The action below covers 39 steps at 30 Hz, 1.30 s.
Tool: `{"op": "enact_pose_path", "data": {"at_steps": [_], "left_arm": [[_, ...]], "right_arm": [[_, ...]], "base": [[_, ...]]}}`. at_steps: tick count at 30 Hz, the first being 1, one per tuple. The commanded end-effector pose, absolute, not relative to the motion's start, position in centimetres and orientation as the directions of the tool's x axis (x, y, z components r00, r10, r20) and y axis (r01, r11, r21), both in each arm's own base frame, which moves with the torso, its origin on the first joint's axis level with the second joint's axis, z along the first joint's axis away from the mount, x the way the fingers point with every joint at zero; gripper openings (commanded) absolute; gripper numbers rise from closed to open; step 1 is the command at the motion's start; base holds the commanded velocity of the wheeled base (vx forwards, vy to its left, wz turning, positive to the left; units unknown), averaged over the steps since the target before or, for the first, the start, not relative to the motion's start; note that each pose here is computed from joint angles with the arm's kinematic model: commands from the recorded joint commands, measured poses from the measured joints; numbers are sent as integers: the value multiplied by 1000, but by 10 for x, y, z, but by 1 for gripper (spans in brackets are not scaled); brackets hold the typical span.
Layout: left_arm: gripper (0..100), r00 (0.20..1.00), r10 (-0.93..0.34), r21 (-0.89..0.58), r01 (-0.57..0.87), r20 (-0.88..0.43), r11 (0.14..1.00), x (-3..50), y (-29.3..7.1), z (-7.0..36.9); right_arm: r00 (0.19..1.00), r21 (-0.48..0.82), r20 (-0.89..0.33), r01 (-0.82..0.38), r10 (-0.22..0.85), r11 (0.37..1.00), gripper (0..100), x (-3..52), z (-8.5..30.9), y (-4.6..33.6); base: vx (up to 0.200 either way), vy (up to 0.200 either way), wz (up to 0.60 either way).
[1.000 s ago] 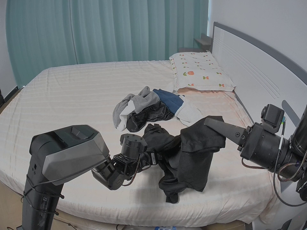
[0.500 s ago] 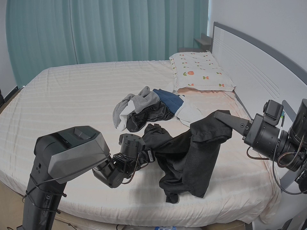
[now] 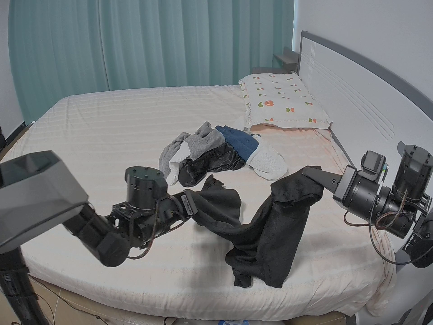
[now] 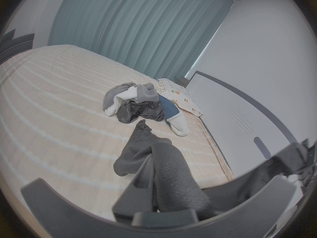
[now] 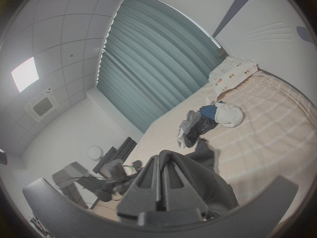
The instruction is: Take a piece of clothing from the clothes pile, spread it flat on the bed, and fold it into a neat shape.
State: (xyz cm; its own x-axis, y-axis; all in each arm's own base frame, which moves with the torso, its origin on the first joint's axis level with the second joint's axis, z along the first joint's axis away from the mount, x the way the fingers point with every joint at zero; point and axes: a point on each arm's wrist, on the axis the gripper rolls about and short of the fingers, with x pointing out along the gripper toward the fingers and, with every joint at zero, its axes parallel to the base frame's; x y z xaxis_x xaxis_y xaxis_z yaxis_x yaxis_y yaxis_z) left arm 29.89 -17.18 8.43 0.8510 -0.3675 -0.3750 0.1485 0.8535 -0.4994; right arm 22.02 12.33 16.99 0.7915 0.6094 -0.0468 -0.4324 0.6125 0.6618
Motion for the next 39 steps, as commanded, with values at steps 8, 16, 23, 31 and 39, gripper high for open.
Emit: {"op": "enact_pose_path", "data": {"at_steps": [8, 16, 23, 31, 39], "left_arm": [[0, 882, -363, -644, 92, -301, 760, 211, -115, 131], [0, 867, -373, -706, 35, -331, 708, 205, -114, 125], [0, 868, -375, -709, 39, -325, 704, 194, -108, 126], [0, 867, -371, -731, 11, -334, 682, 192, -107, 124], [0, 864, -372, -732, 5, -339, 681, 193, -107, 122]], "right_arm": [[893, 692, -9, -319, 450, 647, 0, 270, 118, 114], [921, 690, -6, -277, 388, 668, 0, 273, 101, 129], [931, 691, 0, -263, 364, 674, 0, 273, 104, 124], [927, 689, -29, -252, 374, 679, 0, 270, 97, 126], [925, 690, -34, -252, 378, 678, 0, 269, 96, 127]], "base": [[0, 0, 0], [0, 0, 0], [0, 0, 0], [-50, 0, 0], [-25, 0, 0]]}}
